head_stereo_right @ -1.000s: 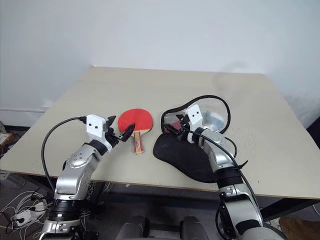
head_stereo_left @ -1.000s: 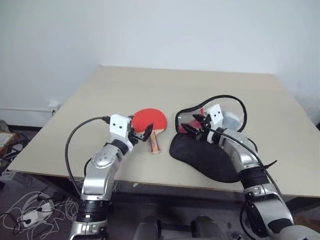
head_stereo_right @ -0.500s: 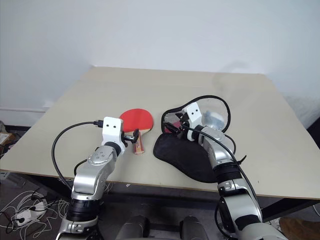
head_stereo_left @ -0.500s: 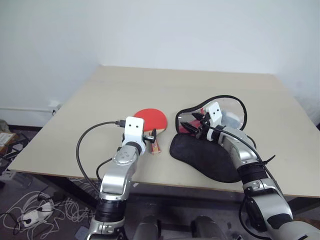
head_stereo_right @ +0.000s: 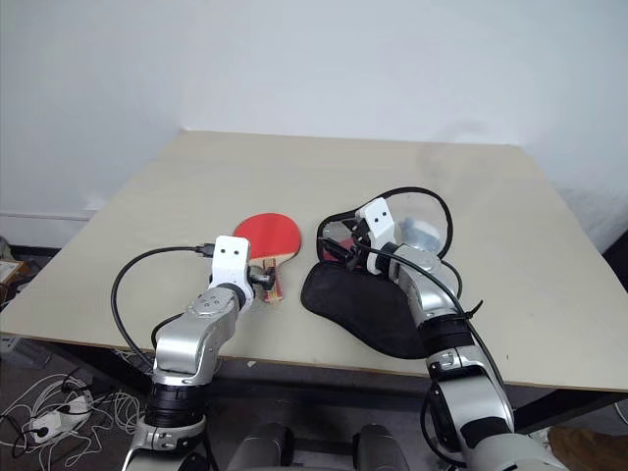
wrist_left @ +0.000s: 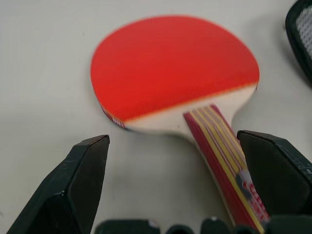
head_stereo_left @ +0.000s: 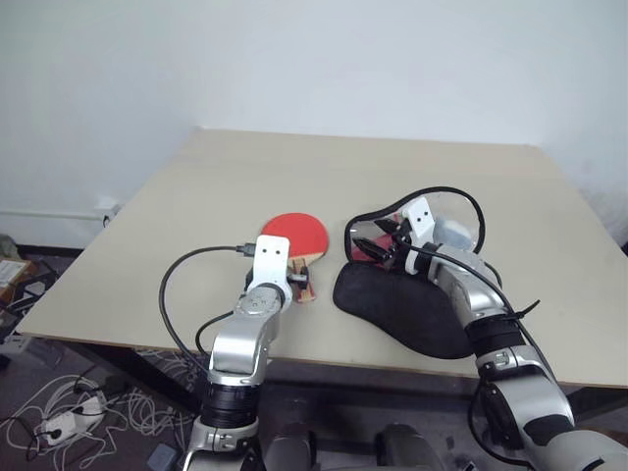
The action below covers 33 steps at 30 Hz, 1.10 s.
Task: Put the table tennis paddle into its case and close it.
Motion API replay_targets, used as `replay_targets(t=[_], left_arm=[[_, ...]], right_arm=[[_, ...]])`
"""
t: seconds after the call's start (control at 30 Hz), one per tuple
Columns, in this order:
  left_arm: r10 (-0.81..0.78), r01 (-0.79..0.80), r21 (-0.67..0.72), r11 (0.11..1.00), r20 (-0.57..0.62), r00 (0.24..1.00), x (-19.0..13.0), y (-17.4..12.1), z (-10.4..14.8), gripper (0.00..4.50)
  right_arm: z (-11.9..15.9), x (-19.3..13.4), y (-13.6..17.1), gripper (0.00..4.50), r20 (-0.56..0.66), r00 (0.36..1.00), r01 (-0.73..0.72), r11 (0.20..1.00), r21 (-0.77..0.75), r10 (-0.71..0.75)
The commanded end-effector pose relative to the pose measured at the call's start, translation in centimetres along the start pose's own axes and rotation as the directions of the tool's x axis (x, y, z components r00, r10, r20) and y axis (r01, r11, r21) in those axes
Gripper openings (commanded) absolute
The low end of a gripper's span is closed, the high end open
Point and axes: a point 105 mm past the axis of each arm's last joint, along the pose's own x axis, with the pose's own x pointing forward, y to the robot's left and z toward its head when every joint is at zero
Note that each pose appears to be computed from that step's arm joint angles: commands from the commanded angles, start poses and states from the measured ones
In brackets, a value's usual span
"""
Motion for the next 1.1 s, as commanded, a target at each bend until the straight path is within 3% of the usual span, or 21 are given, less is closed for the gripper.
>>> replay_targets(t=[0.03,0.43,1.07,1.1], left_arm=[[-0.041,0.042,-0.025,0.999,0.032,0.999,-0.5,-0.9,1.7,4.50],[-0.106,0.105,-0.018,0.994,-0.045,0.993,-0.3,-2.4,1.1,4.50],[-0.106,0.093,-0.096,0.991,-0.137,0.985,1.3,-2.9,0.3,4.50],[-0.106,0.093,-0.095,0.991,-0.138,0.985,1.4,-3.0,0.3,4.31]], right_arm=[[2.3,-0.4,-0.7,3.81,0.053,0.998,-0.014,0.998,-0.056,0.017],[1.8,-3.2,-0.3,3.81,-0.005,0.986,-0.165,0.984,-0.062,0.165],[1.7,-3.5,-0.6,3.81,-0.013,0.990,-0.143,0.987,-0.073,0.142],[1.7,-3.5,-0.6,3.83,-0.012,0.990,-0.142,0.987,-0.074,0.141]])
